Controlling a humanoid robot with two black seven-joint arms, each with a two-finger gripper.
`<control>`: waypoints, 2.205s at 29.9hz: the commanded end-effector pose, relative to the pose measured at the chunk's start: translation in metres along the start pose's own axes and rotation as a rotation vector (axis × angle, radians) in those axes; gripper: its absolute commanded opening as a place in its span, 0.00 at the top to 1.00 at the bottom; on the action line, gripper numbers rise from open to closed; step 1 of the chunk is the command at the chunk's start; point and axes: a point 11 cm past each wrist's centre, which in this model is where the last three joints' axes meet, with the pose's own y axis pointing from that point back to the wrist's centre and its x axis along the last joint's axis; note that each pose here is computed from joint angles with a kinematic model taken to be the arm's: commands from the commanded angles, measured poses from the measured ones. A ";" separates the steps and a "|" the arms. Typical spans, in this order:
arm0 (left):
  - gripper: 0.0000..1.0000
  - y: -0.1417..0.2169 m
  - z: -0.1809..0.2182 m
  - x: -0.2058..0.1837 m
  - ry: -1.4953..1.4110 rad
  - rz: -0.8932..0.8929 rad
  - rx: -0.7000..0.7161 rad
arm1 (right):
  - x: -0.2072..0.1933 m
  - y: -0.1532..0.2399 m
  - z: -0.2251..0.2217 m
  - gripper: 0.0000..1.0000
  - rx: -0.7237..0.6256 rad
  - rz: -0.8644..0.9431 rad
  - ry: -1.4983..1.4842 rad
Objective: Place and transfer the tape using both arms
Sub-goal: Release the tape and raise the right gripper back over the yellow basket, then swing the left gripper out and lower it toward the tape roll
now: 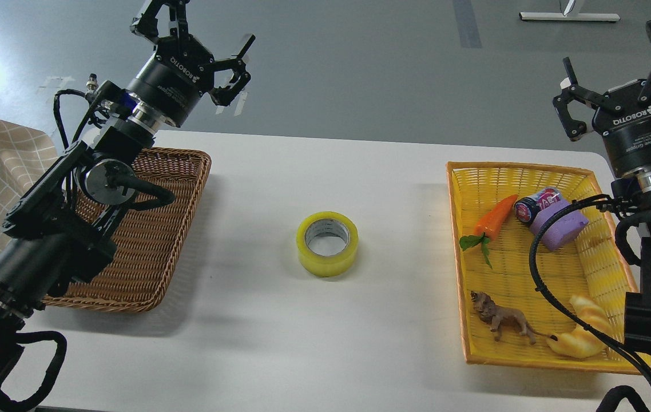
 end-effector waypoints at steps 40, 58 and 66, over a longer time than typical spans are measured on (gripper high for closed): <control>0.02 -0.011 -0.008 -0.050 -0.487 -0.240 0.171 | -0.007 0.004 0.026 0.05 -0.079 -0.019 0.003; 0.02 -0.015 -0.004 -0.077 -0.852 -0.395 0.257 | -0.007 0.008 0.026 0.05 -0.078 -0.017 0.007; 0.02 -0.018 -0.019 -0.076 -1.141 -0.469 0.377 | -0.007 0.009 0.027 0.05 -0.081 -0.015 0.006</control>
